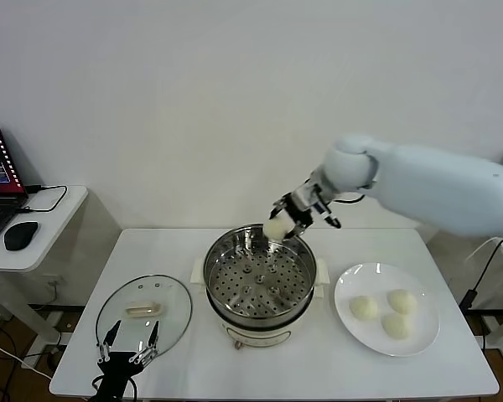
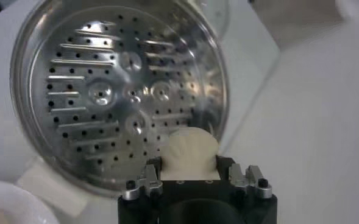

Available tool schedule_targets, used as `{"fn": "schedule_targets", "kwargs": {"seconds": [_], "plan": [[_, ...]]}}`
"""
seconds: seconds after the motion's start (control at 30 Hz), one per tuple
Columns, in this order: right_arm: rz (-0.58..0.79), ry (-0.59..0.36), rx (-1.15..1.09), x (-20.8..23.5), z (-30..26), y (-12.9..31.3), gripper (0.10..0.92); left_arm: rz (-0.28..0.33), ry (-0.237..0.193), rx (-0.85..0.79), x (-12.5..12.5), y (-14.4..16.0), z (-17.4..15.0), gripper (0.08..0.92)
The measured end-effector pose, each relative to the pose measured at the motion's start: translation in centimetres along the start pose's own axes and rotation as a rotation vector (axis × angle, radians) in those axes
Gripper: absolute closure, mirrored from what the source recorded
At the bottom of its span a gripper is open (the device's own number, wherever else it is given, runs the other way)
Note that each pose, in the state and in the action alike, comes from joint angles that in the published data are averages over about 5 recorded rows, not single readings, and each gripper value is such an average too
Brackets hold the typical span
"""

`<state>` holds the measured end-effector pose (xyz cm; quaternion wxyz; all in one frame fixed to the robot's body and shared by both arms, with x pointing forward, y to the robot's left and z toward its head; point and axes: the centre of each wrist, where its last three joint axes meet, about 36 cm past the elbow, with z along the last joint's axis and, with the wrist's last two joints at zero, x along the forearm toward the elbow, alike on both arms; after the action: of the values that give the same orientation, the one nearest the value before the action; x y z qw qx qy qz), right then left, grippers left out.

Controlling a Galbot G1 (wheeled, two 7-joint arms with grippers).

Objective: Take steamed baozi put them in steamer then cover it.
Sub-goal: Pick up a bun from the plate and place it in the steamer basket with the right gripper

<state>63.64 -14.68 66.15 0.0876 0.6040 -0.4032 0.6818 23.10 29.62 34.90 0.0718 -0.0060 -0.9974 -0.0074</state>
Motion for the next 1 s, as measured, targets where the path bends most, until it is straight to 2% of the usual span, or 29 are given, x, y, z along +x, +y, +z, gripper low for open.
{"fn": "schedule_targets", "kwargs": {"seconds": [0.5,0.87,1.0], "plan": [[-0.062,0.032,0.352,-6.5,-2.0,-2.1,0.459,-0.012,-0.007,-0.008,-0.4,0.5,0.0,0.177],[-0.085,0.021,0.497,-9.8,-2.1,-2.0,0.452,-0.016,-0.008,-0.007,-0.3,0.5,0.0,0.177],[-0.081,0.024,0.533,-10.0,-1.8,-2.1,0.390,-0.016,-0.009,-0.004,-0.2,0.4,-0.1,0.177]]}}
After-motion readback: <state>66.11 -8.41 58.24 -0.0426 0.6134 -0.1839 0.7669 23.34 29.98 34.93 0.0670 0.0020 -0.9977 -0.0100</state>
